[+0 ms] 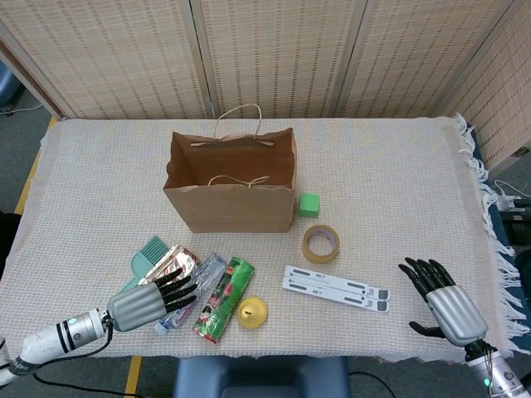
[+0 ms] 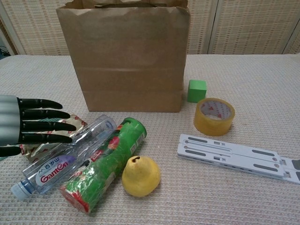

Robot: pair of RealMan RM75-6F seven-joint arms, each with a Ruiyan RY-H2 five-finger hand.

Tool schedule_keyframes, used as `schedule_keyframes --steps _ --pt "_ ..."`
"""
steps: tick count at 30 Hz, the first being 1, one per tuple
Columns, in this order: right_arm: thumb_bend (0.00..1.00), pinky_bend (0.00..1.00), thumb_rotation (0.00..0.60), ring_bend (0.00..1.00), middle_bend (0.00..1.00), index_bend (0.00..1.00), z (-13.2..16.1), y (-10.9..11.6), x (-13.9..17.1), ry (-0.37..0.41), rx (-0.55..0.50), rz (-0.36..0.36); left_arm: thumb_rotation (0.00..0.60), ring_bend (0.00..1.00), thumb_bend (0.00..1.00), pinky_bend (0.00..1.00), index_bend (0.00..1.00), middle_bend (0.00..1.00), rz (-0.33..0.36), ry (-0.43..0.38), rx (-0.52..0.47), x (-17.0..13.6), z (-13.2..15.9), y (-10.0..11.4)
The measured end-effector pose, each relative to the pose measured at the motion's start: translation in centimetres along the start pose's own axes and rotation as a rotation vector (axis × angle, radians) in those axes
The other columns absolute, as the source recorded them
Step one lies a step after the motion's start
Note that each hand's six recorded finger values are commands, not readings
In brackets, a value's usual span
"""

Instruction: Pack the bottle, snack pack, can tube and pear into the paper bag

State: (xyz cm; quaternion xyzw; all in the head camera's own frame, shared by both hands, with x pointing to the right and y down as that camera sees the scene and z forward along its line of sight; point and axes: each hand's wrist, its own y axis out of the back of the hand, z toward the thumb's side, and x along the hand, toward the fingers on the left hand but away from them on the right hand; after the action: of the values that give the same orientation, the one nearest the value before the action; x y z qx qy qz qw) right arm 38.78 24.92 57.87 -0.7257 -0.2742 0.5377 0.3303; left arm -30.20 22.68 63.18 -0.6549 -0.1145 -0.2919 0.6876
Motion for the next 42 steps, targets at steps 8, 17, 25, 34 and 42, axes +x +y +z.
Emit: schedule_keyframes --steps 8,17,25,34,42 --pt "0.03 0.01 0.600 0.00 0.00 0.00 0.0 -0.2 0.0 -0.002 -0.015 0.018 0.600 0.00 0.40 0.08 0.00 0.00 -0.001 -0.023 0.069 0.8 0.4 -0.6" --pt "0.03 0.01 0.600 0.00 0.00 0.00 0.0 -0.1 -0.1 -0.006 -0.017 0.023 0.600 0.00 0.40 0.08 0.00 0.00 0.017 -0.068 0.089 1.1 2.1 -0.9" --pt "0.03 0.01 0.600 0.00 0.00 0.00 0.2 -0.3 -0.1 -0.004 -0.025 0.032 0.600 0.00 0.39 0.08 0.00 0.00 0.017 -0.089 0.111 1.8 3.2 -1.3" --pt "0.03 0.01 0.600 0.00 0.00 0.00 0.2 -0.4 -0.1 -0.004 -0.034 0.041 0.600 0.00 0.40 0.08 0.00 0.00 -0.003 -0.137 0.161 2.7 3.8 -1.7" --pt "0.03 0.01 0.600 0.00 0.00 0.00 0.3 -0.4 -0.2 -0.004 -0.043 0.047 0.600 0.00 0.40 0.08 0.00 0.00 -0.022 -0.180 0.201 3.9 4.3 -1.9"
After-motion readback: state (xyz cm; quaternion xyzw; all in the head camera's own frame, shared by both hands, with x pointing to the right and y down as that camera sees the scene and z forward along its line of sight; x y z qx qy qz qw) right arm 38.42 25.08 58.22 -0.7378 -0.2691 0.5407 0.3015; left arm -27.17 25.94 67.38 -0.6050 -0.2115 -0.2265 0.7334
